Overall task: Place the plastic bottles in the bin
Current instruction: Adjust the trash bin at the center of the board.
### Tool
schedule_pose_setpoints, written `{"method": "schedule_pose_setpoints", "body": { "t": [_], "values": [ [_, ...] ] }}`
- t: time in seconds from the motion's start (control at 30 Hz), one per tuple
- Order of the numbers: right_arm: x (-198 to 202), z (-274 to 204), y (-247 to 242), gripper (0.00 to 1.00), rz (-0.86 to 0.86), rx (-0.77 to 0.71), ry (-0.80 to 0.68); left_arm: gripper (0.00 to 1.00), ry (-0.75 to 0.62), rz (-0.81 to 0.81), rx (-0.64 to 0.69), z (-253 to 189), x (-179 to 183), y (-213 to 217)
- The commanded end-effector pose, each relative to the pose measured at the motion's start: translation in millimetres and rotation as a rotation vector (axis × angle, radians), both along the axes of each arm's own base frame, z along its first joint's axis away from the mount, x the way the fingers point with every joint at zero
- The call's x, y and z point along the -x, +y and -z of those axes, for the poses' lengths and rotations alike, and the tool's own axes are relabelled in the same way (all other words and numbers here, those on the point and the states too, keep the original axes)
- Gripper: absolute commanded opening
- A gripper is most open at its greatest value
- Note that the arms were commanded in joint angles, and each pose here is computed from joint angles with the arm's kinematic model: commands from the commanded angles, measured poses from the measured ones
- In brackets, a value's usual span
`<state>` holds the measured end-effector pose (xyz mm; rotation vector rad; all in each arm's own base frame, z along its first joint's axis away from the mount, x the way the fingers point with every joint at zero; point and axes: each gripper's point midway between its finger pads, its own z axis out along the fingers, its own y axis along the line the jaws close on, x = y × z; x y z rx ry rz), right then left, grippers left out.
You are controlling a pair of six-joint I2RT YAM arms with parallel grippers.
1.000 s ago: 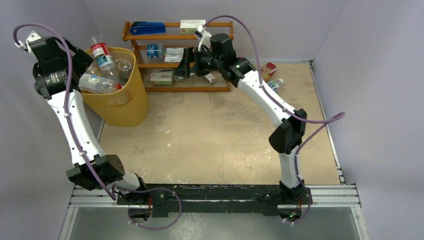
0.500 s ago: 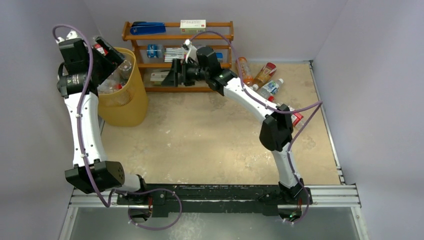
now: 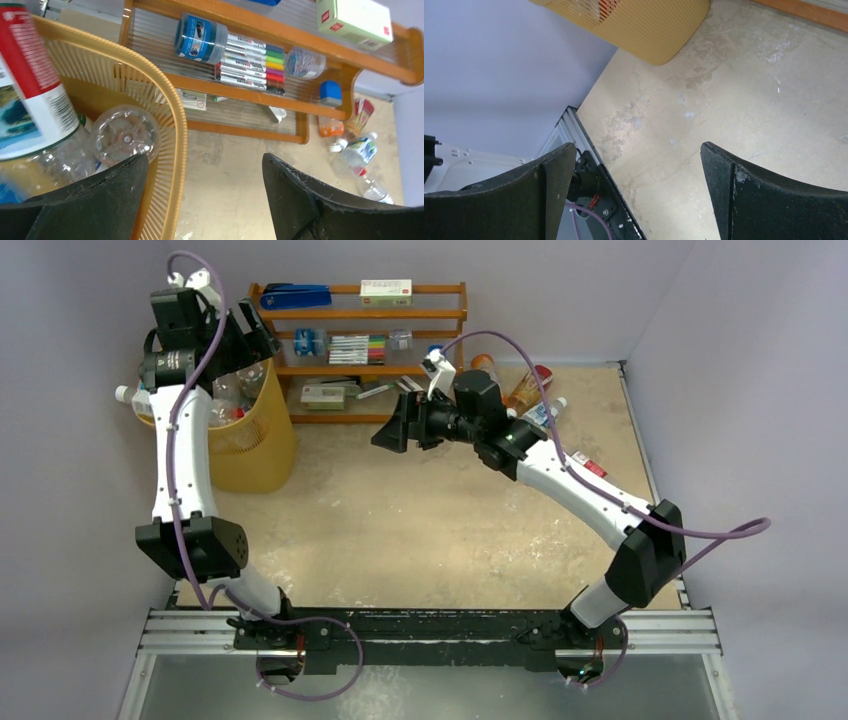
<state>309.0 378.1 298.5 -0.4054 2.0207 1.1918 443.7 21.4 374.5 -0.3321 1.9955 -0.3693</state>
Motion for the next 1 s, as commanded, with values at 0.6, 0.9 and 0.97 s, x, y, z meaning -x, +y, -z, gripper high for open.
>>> {"method": "schedule_pose_setpoints", "body": {
  "t": [0.6,0.9,0.97],
  "values": [
    [9,28,-12,0.96,0.011,0.026,0.0,0.38,0.171,-0.018,-0.165,40,20,2],
    [11,37,-12,0.96,0.005,0.036,0.016,0.46,0.228,-0.021,-0.185,55,30,5],
    [11,38,-12,0.96,0.005,0.037,0.019,0.47,0.235,-0.018,-0.189,57,31,4]
  ]
}}
